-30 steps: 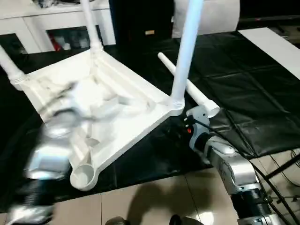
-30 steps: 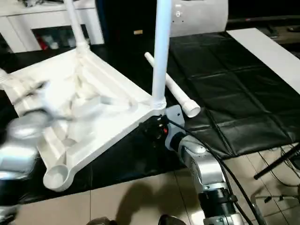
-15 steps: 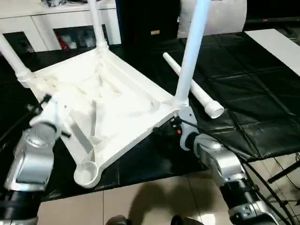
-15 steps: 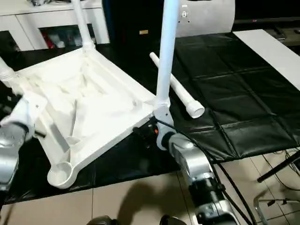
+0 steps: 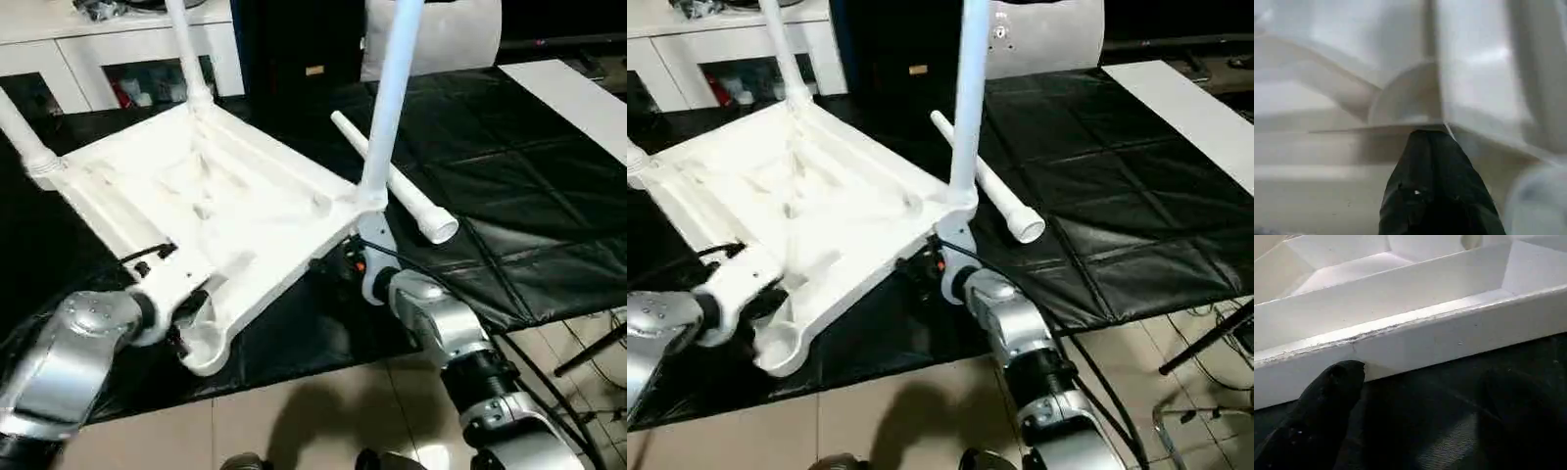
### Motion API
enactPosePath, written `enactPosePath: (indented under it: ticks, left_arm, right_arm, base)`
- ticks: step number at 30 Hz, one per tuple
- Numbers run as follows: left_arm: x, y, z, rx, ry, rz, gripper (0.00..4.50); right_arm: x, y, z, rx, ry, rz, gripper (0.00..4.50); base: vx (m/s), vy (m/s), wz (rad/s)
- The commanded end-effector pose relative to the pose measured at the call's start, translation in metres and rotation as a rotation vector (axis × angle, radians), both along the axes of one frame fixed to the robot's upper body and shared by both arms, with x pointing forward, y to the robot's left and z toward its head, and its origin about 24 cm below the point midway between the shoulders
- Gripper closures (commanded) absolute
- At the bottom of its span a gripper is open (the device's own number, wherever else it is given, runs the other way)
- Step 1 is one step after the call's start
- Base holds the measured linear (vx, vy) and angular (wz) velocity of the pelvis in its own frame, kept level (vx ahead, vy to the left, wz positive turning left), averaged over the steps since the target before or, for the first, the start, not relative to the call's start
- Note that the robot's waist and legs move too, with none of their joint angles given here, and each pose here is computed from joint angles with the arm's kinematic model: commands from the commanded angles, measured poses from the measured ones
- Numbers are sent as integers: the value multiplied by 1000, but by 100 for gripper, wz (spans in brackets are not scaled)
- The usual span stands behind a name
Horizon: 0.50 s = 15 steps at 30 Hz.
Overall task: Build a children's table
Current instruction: Rotate table base
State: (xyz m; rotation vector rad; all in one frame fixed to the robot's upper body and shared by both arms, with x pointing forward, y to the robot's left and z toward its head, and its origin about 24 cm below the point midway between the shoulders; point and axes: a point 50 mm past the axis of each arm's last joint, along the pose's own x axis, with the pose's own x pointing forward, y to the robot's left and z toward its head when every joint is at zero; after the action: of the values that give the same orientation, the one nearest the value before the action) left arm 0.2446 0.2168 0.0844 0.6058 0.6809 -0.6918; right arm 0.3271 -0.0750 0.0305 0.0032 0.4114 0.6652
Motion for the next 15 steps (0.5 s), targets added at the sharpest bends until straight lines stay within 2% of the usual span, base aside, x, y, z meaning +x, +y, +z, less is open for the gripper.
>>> enactPosePath:
  ticks: [1, 7, 10, 11, 14, 15]
  left_arm:
    - [-14, -29, -3, -141, 99, -231, 443]
    - [-14, -54, -2, -279, 162, -359, 443]
    - [-13, -62, -2, -309, 160, -392, 443]
    - [-8, -71, -4, -327, 134, -406, 443]
    - [-4, -76, -5, -334, 101, -400, 443]
    - [3, -79, -6, -326, 55, -386, 443]
  right_arm:
    - [6, 5, 7, 6, -25, 7, 0]
    - [11, 16, 12, 38, -42, 44, 0]
    - [12, 21, 15, 39, -55, 63, 0]
    - [12, 26, 16, 41, -62, 87, 0]
    - [12, 28, 17, 43, -66, 99, 0]
    - [13, 27, 17, 40, -69, 99, 0]
  base:
    - [0, 0, 0]
    - [0, 0, 0]
    - [0, 0, 0]
    - [0, 0, 0]
    - [0, 0, 0]
    - [0, 0, 0]
